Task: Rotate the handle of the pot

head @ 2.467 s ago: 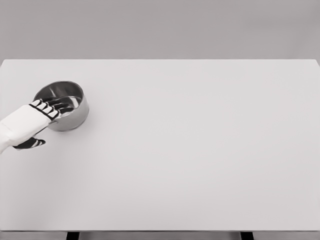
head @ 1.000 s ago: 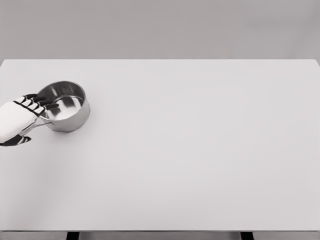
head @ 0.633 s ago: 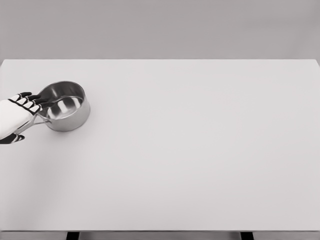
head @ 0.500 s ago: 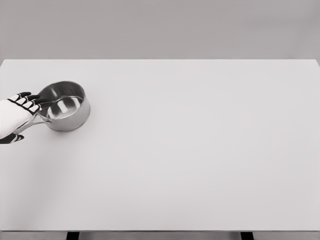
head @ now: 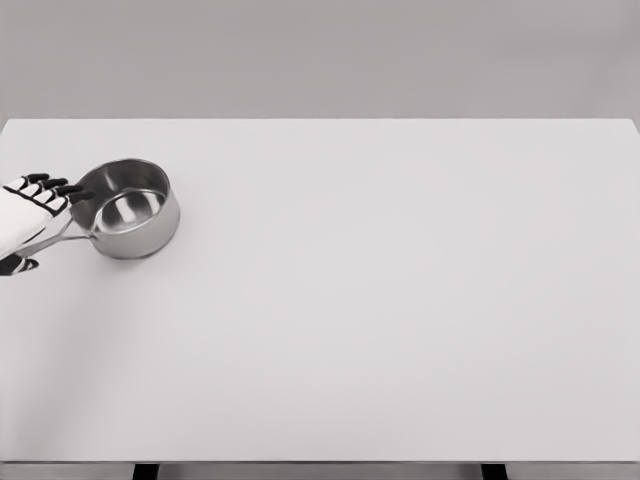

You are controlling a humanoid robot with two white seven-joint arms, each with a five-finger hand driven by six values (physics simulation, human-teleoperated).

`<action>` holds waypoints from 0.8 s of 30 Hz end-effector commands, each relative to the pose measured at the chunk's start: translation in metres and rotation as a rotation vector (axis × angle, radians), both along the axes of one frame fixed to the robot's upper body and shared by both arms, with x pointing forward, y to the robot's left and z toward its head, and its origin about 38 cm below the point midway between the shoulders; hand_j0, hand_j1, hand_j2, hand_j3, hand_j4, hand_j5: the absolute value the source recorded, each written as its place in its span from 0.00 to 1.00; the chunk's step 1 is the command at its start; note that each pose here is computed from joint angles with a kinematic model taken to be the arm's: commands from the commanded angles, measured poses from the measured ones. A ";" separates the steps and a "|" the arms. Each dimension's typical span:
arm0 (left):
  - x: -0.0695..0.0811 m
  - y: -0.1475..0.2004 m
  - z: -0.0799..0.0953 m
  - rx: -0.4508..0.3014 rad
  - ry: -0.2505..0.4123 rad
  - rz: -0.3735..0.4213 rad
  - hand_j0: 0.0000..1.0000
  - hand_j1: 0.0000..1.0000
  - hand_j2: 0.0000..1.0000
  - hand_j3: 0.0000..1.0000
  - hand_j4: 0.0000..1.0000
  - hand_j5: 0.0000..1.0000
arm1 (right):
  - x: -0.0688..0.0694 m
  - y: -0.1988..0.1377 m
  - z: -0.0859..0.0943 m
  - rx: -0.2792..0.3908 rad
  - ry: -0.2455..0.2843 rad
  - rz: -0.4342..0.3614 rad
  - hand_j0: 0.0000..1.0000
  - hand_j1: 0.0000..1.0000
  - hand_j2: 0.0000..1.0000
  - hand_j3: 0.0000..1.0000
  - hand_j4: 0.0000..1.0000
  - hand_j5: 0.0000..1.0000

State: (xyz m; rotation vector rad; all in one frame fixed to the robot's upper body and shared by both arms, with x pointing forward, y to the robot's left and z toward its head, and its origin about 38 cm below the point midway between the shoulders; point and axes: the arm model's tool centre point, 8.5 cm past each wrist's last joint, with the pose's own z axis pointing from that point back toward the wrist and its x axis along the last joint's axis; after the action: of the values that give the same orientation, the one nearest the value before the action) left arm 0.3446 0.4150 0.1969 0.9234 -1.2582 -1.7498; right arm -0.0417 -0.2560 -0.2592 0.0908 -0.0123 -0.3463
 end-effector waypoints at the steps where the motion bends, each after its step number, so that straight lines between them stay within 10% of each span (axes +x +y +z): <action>1: 0.000 0.003 -0.003 -0.009 0.008 0.009 1.00 1.00 1.00 1.00 1.00 1.00 | 0.000 0.000 0.000 0.000 0.000 0.000 1.00 1.00 1.00 1.00 1.00 1.00; 24: 0.026 0.021 -0.001 -0.050 0.011 0.061 1.00 1.00 1.00 1.00 1.00 1.00 | 0.000 0.000 0.000 0.000 0.000 0.000 1.00 1.00 1.00 1.00 1.00 1.00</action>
State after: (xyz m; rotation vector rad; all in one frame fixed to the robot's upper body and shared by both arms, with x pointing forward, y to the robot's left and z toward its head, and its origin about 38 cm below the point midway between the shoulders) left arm 0.3707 0.4337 0.1988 0.9233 -1.2523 -1.6754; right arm -0.0417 -0.2560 -0.2592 0.0908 -0.0123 -0.3464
